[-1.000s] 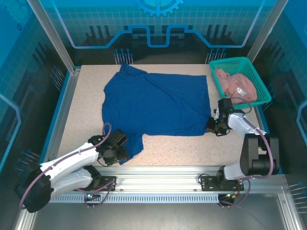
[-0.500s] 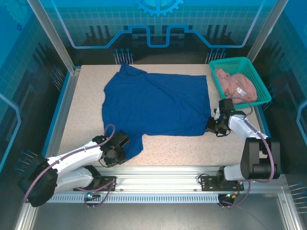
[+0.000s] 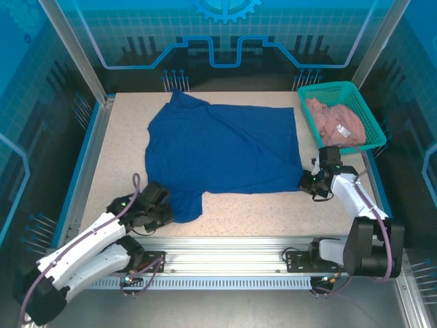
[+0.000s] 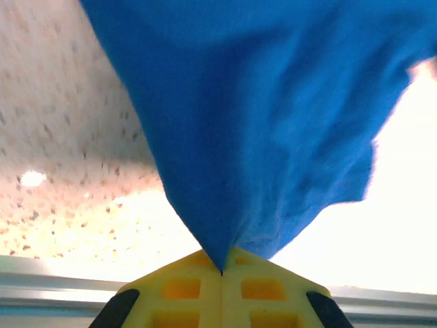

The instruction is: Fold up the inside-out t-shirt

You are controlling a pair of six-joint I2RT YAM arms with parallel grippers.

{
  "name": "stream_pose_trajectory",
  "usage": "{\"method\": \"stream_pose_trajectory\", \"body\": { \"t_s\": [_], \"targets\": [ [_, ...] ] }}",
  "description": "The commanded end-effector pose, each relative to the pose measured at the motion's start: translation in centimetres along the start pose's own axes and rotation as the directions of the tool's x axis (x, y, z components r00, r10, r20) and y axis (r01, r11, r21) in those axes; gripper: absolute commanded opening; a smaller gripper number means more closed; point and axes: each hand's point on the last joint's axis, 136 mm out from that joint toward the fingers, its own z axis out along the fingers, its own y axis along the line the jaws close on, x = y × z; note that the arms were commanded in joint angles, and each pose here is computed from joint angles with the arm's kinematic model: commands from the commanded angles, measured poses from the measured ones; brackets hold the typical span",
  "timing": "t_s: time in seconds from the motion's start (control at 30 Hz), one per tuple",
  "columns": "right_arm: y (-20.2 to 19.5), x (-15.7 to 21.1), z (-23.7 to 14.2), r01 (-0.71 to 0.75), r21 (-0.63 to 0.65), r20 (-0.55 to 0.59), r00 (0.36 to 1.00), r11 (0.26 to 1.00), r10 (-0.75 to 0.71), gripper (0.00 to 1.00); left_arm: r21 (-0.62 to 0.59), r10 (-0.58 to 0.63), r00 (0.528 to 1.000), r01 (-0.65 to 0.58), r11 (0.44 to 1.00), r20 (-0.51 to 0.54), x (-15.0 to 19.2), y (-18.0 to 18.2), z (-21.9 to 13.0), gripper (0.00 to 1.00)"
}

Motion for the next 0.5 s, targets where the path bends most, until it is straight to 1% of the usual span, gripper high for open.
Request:
{"method": "stream_pose_trajectory", "body": {
  "t_s": [0.0,0.07,0.2,0.27,0.33,0.47],
  "targets": [
    [0.5,-1.0,-1.1,-0.028,-0.032,0.020,0.999,0.999,0.029,0.00,0.065,0.009,0.996,-0.015,0.998,0.092,-3.7,-1.6,-2.8,0.00],
    [1.3,-2.5,-1.6,-0.020,-0.052,0.039,0.999,0.998,0.022,0.00,0.114,0.006,0.983,-0.028,0.993,0.184,-7.3,-3.0,-4.6,0.00],
    [2.1,-6.2,-2.1,0.010,-0.033,0.080,0.997,0.999,-0.008,0.00,0.214,-0.035,0.946,-0.037,0.976,0.321,-14.0,-5.6,-7.3,0.00],
    [2.7,-7.6,-1.9,0.017,-0.039,0.074,0.997,0.999,-0.014,0.00,0.238,-0.053,0.931,-0.038,0.971,0.362,-17.1,-6.5,-8.0,0.00],
    [3.4,-9.0,-1.5,0.019,-0.057,0.069,0.997,0.998,-0.015,0.00,0.234,-0.055,0.921,-0.040,0.971,0.386,-19.7,-7.1,-8.1,0.00],
    [4.3,-11.9,-0.4,0.034,-0.039,0.073,0.997,0.999,-0.031,0.02,0.232,-0.066,0.910,-0.034,0.972,0.409,-24.3,-8.4,-7.7,0.00]
  ]
}}
